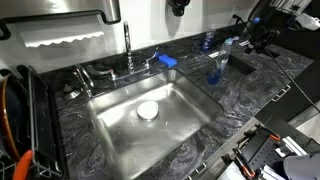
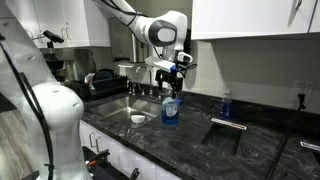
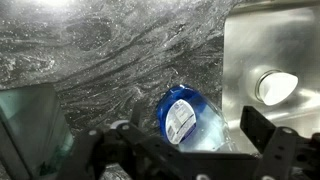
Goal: Turn the faucet handle on the right clockwise
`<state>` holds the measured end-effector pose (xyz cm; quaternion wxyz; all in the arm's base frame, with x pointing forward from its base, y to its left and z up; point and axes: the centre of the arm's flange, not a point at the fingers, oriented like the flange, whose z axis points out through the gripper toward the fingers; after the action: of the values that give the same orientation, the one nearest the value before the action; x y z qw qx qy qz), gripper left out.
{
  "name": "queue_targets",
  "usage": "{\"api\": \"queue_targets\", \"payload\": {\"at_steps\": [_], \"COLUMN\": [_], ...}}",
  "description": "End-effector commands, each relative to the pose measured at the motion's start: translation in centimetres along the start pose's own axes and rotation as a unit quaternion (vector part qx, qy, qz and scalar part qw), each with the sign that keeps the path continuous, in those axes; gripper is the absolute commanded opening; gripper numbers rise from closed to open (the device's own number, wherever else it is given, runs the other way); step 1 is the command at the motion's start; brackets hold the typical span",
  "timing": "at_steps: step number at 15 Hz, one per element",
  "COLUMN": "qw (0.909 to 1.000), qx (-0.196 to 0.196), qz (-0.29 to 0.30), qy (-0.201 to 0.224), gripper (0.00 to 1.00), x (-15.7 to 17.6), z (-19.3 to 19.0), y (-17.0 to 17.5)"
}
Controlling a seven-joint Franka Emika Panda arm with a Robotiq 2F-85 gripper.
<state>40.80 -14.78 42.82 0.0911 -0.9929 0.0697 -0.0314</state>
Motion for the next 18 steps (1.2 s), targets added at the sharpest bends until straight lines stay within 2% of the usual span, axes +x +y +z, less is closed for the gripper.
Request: {"api": "queue_targets", "payload": {"at_steps": [1, 8, 10, 14, 16, 18], "qw": [1.0000, 0.9999, 0.9989, 0.9954, 0.9938, 0.9937], "qx": [0.000, 0.007, -0.010, -0.013, -0.012, 0.009], "qz": [0.000, -0.011, -0.043, -0.094, -0.109, -0.111], "qy": [0.000, 0.006, 0.013, 0.016, 0.015, 0.014], "gripper": [1.00, 1.00, 1.00, 1.00, 1.00, 1.00], "x": [0.0, -0.1, -0.5, -0.7, -0.7, -0.5], "z": [0.0, -0.2, -0.9, -2.1, -2.4, -2.2], "y": [0.0, -0.3, -2.1, -5.9, -7.2, -8.7]}}
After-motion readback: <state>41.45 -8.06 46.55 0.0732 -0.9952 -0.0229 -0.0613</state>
